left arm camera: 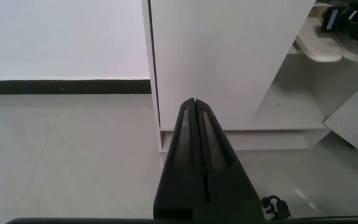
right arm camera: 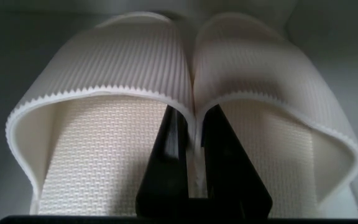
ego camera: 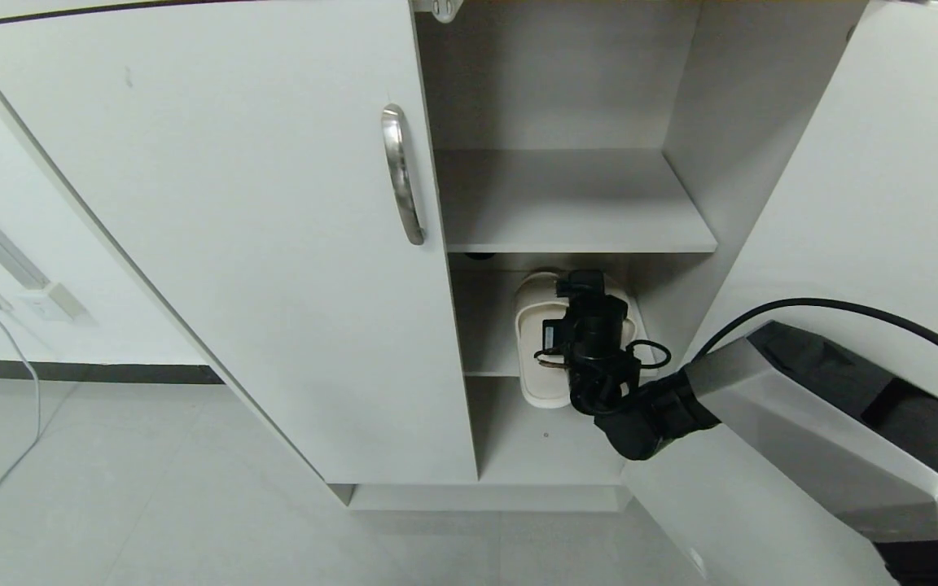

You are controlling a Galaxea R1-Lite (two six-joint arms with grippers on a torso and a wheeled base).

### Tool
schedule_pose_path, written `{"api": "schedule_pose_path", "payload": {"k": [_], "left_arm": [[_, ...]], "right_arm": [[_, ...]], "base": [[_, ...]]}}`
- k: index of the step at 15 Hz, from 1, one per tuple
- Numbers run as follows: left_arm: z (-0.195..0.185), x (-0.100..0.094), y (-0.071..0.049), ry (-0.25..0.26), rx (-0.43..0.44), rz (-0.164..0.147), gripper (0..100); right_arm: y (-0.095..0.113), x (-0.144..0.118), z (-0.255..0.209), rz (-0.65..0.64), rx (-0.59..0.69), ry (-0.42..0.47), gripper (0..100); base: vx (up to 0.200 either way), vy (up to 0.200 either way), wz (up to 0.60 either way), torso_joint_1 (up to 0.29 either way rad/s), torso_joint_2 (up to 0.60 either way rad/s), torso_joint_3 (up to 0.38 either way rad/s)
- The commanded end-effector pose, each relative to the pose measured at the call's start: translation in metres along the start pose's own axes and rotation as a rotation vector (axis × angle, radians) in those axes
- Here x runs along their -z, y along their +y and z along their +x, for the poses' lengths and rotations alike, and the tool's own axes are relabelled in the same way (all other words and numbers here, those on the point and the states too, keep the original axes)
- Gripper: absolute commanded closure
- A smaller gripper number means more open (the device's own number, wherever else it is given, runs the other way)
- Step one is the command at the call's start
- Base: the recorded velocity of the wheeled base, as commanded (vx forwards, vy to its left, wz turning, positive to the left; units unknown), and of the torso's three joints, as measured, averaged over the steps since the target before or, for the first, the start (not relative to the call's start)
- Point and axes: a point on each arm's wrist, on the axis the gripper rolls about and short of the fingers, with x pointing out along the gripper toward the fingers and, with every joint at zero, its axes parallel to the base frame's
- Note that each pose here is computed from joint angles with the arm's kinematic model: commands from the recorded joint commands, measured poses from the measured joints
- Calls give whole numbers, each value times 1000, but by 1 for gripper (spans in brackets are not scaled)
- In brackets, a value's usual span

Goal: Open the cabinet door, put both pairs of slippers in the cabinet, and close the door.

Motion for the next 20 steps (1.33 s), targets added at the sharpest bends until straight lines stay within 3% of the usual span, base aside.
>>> {"api": "schedule_pose_path", "payload": {"k": [1,13,14,20], "left_arm": [[0,0,0,2,-1,-1,100],[0,0,0,2,-1,-2,100],[0,0,0,2,-1,-2,100],[0,0,0,2,0,-1,100]], "right_arm": [[0,-2,12,7,14,-9,100],[0,-2,26,2,31,-3,100],[0,-2,26,1,31,-2,0],[-8,-8,-1,-8,13,2,0]], "base": [[0,0,0,0,0,0],[0,0,0,0,0,0],[0,0,0,0,0,0],[0,0,0,0,0,0]]}}
